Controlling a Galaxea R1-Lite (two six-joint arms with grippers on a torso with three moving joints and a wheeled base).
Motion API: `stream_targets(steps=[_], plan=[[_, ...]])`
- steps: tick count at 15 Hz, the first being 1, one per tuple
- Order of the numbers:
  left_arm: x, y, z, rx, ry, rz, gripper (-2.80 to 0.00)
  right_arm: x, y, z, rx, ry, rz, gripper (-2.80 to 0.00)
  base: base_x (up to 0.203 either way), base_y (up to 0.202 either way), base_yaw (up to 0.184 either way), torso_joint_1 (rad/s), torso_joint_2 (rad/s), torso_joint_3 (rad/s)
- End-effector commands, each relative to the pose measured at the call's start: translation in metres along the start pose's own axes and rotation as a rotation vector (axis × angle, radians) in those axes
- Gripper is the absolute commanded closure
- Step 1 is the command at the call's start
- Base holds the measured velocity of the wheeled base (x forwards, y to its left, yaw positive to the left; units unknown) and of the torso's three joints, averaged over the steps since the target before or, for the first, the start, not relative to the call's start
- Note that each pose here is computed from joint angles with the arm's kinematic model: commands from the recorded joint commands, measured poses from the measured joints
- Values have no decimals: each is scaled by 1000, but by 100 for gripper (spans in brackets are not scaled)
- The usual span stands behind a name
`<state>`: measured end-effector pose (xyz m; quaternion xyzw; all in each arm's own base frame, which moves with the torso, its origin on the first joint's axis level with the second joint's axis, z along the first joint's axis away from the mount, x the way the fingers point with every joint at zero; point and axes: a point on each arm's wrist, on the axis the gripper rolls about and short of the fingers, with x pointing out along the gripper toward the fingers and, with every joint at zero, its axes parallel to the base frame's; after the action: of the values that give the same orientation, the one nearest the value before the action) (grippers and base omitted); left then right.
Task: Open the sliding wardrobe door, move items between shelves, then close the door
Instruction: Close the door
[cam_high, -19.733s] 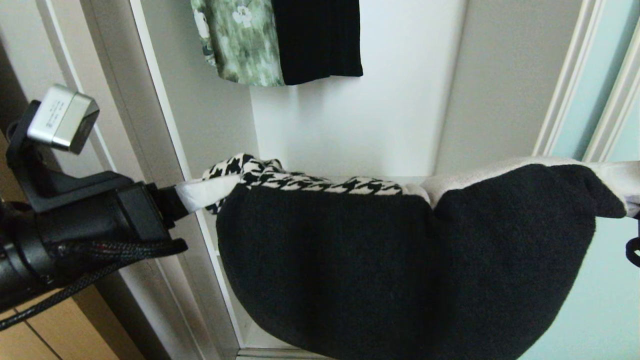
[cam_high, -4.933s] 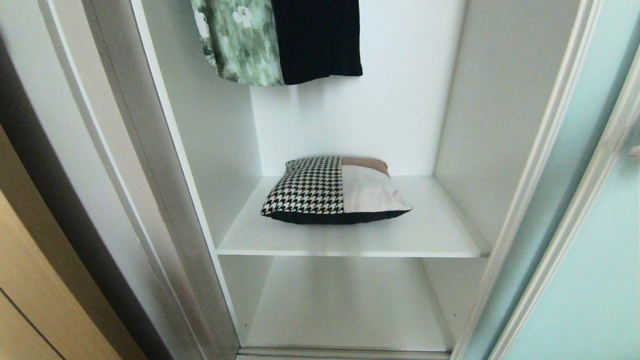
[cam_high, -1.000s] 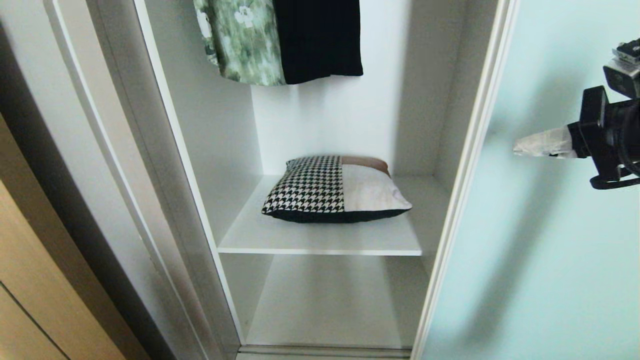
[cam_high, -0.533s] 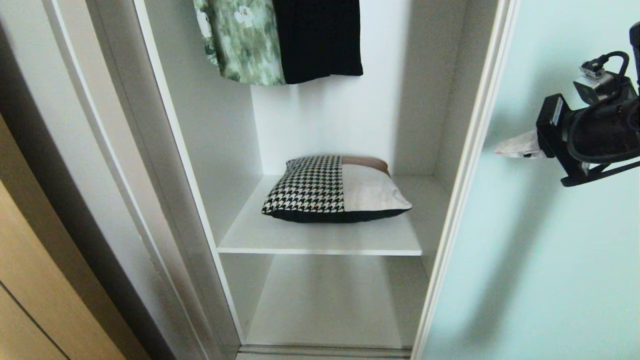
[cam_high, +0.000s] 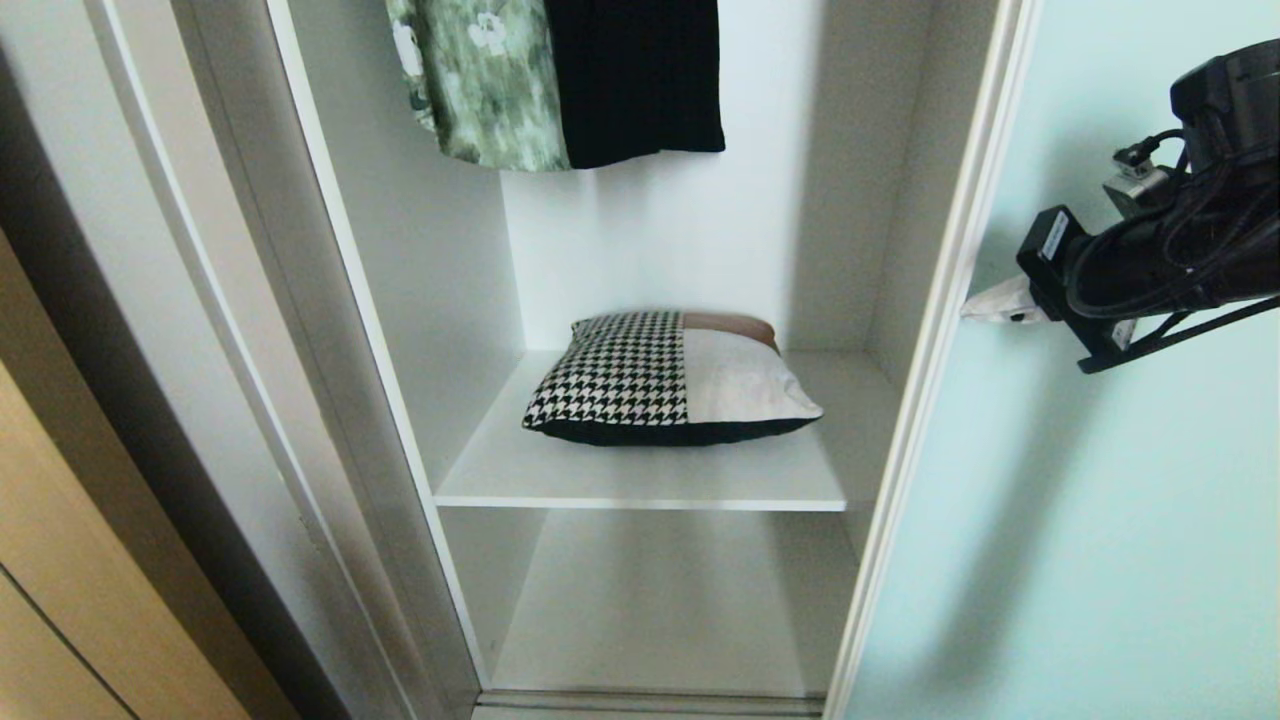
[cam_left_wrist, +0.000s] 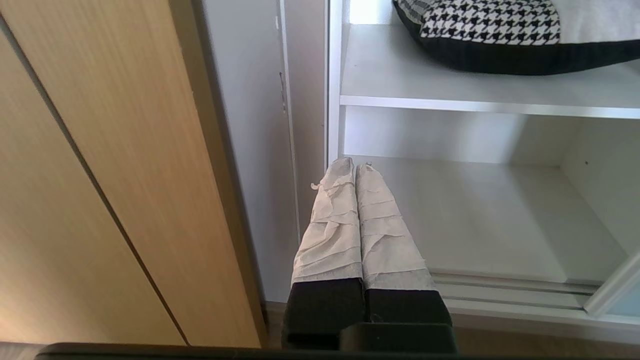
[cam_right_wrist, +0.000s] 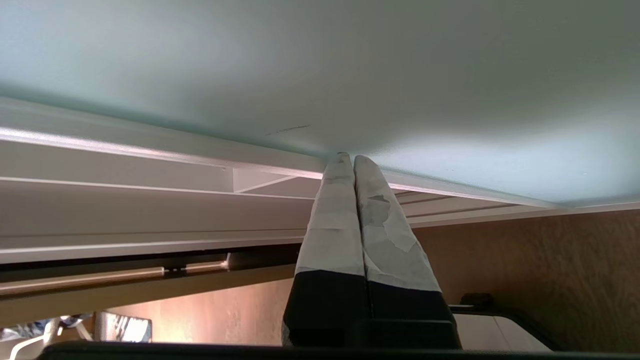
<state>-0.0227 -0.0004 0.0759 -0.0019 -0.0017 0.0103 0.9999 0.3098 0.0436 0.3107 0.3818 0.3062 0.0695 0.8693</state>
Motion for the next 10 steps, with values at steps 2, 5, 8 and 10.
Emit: stream_targets(steps=[2, 5, 8, 10], plan=[[0, 0, 0, -1, 0, 1, 0, 1, 2, 0, 1, 10, 15, 0, 0, 0, 0, 0, 0, 0], [0, 0, 0, -1, 1, 2, 0, 5, 1, 1, -2, 8, 12, 0, 0, 0, 0, 0, 0, 0], [0, 0, 0, -1, 1, 1, 0, 6, 7, -5, -14, 29, 25, 0, 0, 0, 0, 0, 0, 0], [0, 0, 0, -1, 1, 2, 0, 8, 18, -15, -39, 52, 50, 0, 0, 0, 0, 0, 0, 0]])
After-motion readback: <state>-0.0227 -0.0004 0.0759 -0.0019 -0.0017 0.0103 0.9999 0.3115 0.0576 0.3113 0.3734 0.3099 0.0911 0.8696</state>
